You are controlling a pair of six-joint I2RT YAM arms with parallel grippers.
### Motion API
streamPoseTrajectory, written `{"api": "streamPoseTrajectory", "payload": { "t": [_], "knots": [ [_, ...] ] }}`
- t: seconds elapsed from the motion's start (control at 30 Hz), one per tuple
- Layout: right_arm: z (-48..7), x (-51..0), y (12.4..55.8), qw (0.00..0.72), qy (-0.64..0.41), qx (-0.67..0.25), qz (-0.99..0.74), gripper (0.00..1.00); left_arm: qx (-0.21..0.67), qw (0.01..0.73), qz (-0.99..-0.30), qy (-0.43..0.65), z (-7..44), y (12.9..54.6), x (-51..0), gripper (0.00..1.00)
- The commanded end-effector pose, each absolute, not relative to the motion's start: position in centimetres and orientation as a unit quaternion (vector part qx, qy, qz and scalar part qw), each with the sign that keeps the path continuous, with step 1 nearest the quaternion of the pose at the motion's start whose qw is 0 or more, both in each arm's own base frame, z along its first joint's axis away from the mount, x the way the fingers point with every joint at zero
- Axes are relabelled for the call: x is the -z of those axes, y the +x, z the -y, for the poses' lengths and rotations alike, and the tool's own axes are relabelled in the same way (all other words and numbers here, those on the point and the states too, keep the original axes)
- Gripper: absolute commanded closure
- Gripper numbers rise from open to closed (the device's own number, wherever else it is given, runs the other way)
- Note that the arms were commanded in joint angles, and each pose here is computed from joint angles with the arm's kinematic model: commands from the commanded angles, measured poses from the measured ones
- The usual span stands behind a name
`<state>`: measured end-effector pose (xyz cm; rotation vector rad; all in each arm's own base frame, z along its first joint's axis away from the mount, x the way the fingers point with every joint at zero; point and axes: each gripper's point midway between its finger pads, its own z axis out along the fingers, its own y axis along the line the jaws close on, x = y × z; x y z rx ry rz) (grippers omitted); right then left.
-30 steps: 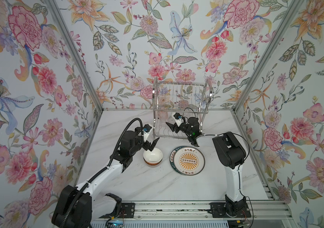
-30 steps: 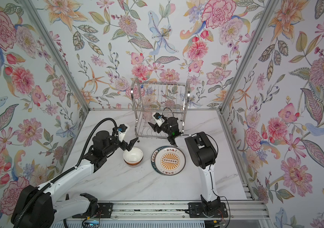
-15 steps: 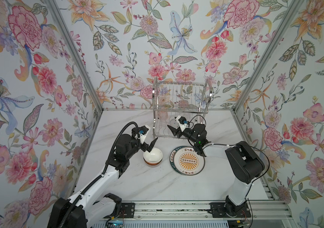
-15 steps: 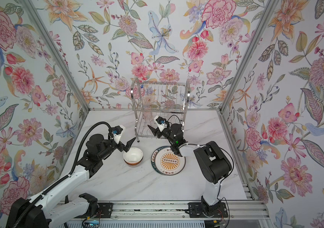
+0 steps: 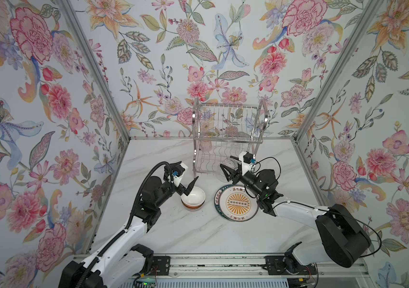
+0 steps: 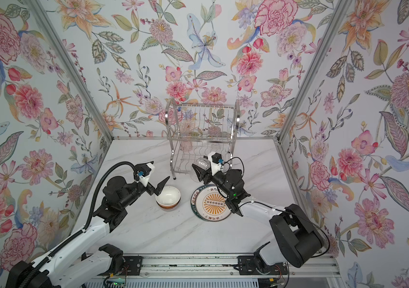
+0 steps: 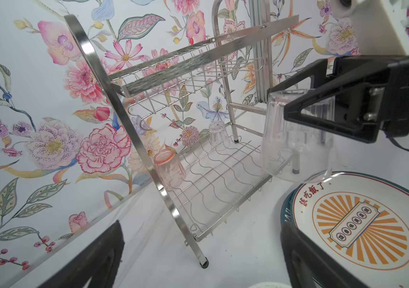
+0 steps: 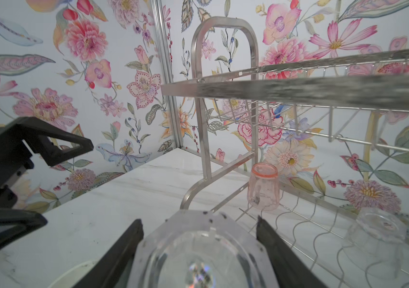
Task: Unload the mixed dishes from the dish rack
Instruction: 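Lift the clear glass cup out of the rack with the right gripper, then close the left gripper on the clear glass cup held by the right gripper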
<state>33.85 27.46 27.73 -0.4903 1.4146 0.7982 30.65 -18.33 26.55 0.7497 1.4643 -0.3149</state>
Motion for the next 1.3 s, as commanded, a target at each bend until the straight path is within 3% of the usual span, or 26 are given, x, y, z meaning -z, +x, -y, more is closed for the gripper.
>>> {"api": "streamPoseTrajectory", "payload": {
  "t": [0.0,0.33,0.53,0.8,1.27],
  "knots": [
    [-26.1,-28.8,33.3,0.618,-0.131,-0.425,-0.648,1.0,0.147,0.682,-0.623,0.354,19.2,29.8,-27.1,0.01],
    [-20.1,-30.4,32.8,0.524,0.081,-0.533,-0.66,1.0,0.184,0.698,-0.57,0.393,24.7,28.6,-27.7,0.01],
    [-18.9,-29.5,32.7,0.456,0.146,-0.571,-0.667,1.0,0.21,0.706,-0.543,0.404,28.3,29.1,-28.0,0.02],
    [-19.2,-28.0,32.9,0.396,0.166,-0.597,-0.678,1.0,0.257,0.711,-0.512,0.407,31.9,30.1,-28.7,0.07],
    [-19.4,-27.6,33.4,0.387,0.163,-0.598,-0.682,1.0,0.315,0.687,-0.501,0.421,36.2,31.2,-27.1,0.19]
  ]
}}
